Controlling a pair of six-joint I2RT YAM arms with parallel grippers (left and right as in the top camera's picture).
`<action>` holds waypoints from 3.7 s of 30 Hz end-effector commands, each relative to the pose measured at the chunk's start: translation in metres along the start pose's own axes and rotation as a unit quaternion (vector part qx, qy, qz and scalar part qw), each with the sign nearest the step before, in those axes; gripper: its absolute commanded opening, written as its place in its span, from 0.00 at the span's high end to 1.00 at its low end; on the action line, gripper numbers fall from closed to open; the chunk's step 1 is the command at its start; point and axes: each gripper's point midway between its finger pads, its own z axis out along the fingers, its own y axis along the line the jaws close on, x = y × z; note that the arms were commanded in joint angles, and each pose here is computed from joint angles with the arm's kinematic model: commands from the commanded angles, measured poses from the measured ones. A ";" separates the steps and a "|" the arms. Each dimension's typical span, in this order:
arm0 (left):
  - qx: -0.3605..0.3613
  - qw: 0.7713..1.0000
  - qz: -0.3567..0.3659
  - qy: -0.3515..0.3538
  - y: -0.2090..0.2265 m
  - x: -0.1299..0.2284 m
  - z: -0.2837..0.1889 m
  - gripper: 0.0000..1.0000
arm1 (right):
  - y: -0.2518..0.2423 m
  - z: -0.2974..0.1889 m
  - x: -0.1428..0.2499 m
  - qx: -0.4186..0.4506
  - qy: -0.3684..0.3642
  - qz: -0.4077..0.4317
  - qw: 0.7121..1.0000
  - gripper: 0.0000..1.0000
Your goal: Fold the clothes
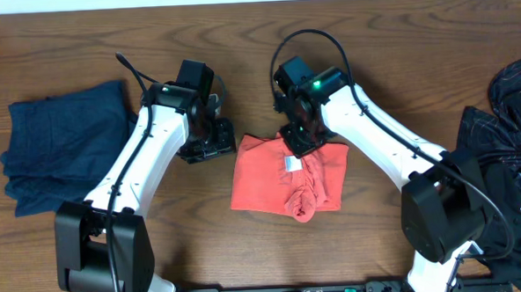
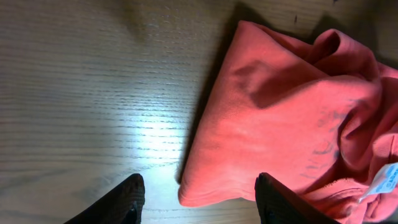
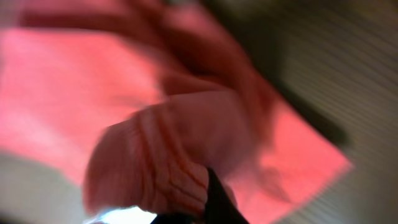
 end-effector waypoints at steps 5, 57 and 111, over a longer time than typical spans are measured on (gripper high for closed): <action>0.012 1.000 0.007 0.009 -0.010 0.006 0.000 0.41 | -0.112 0.007 0.036 0.207 0.001 0.259 0.943 0.89; 0.018 0.999 0.027 -0.004 -0.020 0.002 0.002 0.40 | -0.097 0.026 0.107 0.148 0.046 0.236 0.959 0.79; -0.097 0.972 0.058 0.205 -0.058 0.117 0.103 0.33 | -0.156 0.008 0.036 0.103 -0.186 0.292 0.932 0.41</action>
